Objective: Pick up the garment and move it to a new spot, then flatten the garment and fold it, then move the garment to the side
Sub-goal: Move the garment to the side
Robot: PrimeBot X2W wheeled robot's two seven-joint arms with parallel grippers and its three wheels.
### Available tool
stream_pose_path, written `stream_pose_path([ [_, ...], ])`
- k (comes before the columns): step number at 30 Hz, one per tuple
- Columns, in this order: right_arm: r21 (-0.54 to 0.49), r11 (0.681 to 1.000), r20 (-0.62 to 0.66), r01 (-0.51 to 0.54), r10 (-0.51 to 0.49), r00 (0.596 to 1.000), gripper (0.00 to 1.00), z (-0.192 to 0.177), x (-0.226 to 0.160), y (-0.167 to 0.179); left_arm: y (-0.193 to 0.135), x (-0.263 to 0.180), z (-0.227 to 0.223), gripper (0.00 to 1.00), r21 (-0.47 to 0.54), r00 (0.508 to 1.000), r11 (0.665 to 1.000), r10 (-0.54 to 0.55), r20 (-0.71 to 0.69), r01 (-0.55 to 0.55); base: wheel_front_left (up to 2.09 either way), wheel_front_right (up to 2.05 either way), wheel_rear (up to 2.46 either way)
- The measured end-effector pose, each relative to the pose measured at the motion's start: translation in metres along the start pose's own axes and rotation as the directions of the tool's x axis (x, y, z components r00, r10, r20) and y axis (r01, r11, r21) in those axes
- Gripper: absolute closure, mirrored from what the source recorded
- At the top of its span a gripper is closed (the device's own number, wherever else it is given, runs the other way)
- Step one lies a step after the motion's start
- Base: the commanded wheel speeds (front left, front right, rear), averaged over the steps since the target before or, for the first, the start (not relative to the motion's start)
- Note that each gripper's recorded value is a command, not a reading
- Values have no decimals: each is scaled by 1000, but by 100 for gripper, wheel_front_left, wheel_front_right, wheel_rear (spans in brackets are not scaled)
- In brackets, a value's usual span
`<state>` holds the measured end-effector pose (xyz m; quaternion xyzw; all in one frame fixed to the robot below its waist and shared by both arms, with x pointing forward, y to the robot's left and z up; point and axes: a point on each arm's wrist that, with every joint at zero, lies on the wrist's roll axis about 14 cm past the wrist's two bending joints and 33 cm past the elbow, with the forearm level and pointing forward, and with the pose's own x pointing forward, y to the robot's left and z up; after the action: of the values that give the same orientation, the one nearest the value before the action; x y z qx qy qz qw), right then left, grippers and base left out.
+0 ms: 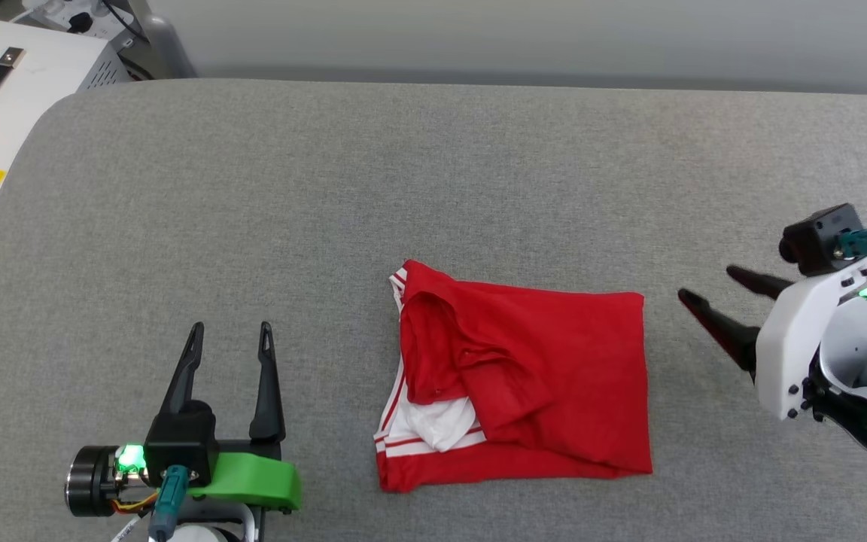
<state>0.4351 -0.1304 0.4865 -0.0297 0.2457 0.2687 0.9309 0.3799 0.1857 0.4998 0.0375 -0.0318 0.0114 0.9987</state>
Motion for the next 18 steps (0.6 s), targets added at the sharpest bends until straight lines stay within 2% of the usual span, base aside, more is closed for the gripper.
stream_pose_path([
  [4,113,991,-176,-72,92,980,0,-34,6,13,-2,4,-2,0,-5,1000,1000,-1,-4,1,0,0,0],
  [12,274,952,-307,-136,221,926,0,-76,31,40,-2,18,-5,0,-9,1000,1000,7,-4,-7,0,0,0],
  [16,328,931,-350,-158,275,895,0,-98,45,58,1,20,-10,0,-8,1000,1000,19,-17,-19,0,0,0],
  [18,322,931,-374,-170,291,881,0,-107,50,64,2,20,-12,0,-8,999,1000,25,-24,-25,0,0,0],
])
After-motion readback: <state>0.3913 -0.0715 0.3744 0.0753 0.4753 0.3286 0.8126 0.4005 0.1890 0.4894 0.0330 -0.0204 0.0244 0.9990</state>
